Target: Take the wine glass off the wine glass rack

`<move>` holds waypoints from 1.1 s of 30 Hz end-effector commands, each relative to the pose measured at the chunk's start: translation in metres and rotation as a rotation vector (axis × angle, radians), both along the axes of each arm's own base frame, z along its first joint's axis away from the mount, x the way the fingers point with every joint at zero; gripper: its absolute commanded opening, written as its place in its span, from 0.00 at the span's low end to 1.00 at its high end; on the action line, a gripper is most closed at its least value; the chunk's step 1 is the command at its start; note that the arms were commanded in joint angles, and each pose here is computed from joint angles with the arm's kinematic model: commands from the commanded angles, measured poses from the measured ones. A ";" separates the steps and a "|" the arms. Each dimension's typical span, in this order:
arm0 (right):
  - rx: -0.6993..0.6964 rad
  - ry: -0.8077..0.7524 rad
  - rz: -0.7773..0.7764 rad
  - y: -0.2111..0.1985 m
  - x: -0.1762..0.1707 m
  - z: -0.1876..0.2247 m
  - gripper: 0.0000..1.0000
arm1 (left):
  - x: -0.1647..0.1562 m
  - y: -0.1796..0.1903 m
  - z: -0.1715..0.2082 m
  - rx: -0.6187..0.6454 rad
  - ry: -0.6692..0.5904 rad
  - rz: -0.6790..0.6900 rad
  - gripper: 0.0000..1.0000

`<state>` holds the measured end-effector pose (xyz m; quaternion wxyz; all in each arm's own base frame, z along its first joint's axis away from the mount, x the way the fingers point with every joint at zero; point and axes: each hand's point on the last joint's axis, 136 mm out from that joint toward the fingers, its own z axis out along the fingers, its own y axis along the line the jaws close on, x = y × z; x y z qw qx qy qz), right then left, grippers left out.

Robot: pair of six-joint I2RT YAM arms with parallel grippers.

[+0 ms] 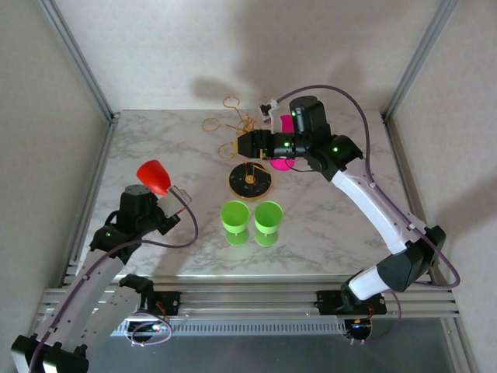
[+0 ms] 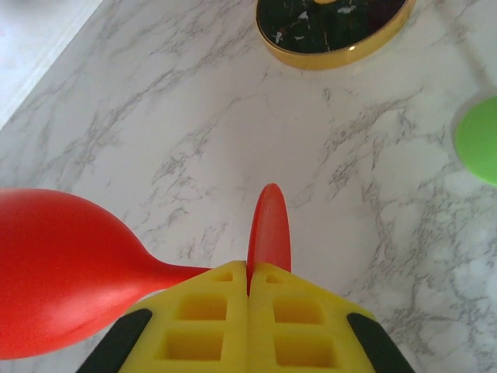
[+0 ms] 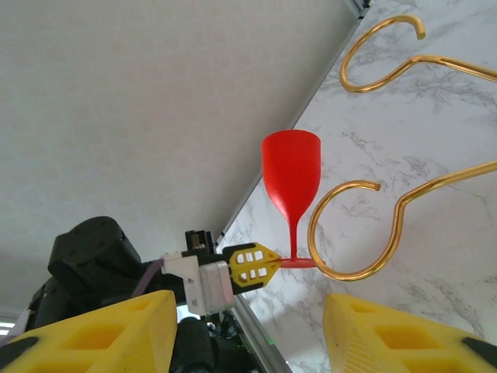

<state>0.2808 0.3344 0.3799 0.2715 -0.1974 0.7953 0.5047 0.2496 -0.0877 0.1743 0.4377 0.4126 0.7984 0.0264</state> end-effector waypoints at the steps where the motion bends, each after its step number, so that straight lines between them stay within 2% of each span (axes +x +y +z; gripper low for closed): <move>1: 0.027 -0.021 0.034 0.000 -0.009 0.008 0.53 | -0.004 0.007 -0.012 0.122 -0.017 -0.022 0.00; 11: -0.071 -0.087 0.079 0.015 -0.019 0.003 0.52 | -0.015 -0.002 -0.033 0.255 -0.032 -0.109 0.00; 22: -0.127 -0.132 0.187 0.044 -0.031 0.007 0.53 | -0.019 -0.013 -0.043 0.472 -0.147 -0.188 0.00; 28: -0.165 -0.141 0.229 0.057 -0.032 0.002 0.54 | -0.021 -0.014 -0.036 0.530 -0.231 -0.198 0.00; 33: -0.178 -0.142 0.266 0.068 -0.034 0.001 0.54 | -0.028 -0.014 -0.039 0.597 -0.252 -0.229 0.00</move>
